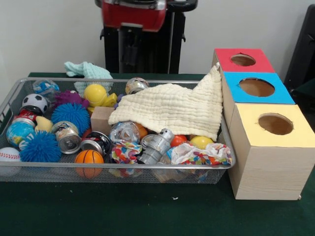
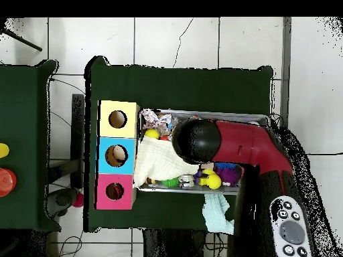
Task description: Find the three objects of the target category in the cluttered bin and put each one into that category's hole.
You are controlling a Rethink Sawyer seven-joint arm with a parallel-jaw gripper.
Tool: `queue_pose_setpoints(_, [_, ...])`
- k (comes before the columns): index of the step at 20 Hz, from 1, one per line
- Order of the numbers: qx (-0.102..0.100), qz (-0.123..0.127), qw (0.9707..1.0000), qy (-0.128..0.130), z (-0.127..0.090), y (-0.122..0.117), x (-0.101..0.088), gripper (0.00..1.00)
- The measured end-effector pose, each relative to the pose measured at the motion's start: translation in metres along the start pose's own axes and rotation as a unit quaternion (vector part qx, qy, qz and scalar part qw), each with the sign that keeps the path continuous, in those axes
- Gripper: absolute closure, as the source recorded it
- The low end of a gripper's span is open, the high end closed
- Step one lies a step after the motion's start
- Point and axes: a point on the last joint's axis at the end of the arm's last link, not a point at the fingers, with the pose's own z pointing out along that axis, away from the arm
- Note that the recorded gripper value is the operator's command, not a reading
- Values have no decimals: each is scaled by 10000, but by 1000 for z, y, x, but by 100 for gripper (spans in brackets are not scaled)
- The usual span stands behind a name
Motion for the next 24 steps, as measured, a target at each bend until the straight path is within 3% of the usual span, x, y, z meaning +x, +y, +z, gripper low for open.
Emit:
queue_pose_setpoints(4, [140,162,9996,-209,22,-54,-1,100])
queue_pose_setpoints(14, [149,337,9984,-428,56,-108,3,100])
queue_pose_setpoints(15, [118,356,9982,-469,67,-117,5,0])
queue_pose_setpoints(24, [72,267,9976,-633,83,-118,2,0])
